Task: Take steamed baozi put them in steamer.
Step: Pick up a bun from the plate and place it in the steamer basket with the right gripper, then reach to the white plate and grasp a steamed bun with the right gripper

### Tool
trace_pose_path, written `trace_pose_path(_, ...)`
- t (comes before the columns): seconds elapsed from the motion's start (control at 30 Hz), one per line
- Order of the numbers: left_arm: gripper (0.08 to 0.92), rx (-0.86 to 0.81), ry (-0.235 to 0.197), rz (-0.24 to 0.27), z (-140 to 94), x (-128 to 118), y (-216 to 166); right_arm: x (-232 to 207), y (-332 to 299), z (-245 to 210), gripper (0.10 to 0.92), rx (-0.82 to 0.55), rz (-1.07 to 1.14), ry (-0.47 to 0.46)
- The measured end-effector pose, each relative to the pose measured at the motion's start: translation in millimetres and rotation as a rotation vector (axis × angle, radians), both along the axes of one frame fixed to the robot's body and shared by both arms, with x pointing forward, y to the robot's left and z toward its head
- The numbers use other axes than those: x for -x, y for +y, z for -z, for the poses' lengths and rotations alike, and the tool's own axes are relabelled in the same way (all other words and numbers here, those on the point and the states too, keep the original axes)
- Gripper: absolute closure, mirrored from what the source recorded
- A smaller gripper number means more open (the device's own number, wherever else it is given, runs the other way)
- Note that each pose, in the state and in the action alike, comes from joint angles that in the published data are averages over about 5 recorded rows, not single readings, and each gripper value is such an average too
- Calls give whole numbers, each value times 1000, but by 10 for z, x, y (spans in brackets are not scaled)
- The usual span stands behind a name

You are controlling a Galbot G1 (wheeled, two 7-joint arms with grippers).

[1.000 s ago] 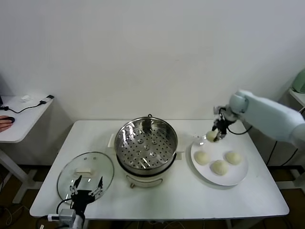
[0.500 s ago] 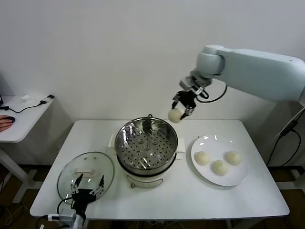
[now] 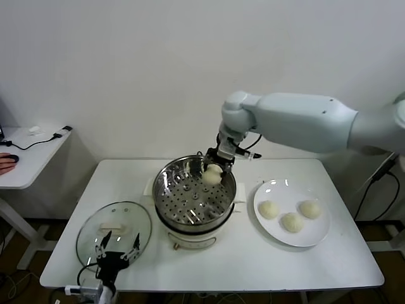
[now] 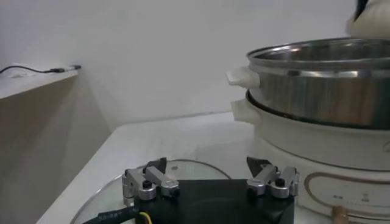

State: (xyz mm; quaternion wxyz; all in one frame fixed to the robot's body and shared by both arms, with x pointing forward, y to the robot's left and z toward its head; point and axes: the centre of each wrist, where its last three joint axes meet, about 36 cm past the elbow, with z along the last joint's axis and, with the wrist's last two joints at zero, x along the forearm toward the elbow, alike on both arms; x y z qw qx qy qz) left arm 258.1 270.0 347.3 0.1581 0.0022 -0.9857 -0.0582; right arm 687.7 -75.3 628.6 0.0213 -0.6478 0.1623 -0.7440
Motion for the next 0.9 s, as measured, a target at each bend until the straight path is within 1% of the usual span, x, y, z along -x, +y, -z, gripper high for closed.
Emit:
trace_pose_path(0.3,177,-1,4,-4,22,-3,10,-225,141,329,425,-28,-29,-4)
trace_pose_path(0.4,177,0,3,-4,24,-14,12,-274,152,390,382,-35,-28,-3)
trace_pose_path(0.57,177,3,1,-4,36,-33,4,-315,145,430,251,-58,-27,3)
trace_pose_path(0.67,177,6,1,-4,45,-39,-10,-324,123,420,208,-79,-26,11)
trace_pose_path(0.77,177,9,-1,-4,45,-43,-25,-327,66,338,201,-94,-22,23)
trace_pose_path(0.9,177,10,-4,0,41,-33,-49,-350,-110,62,200,-95,8,44)
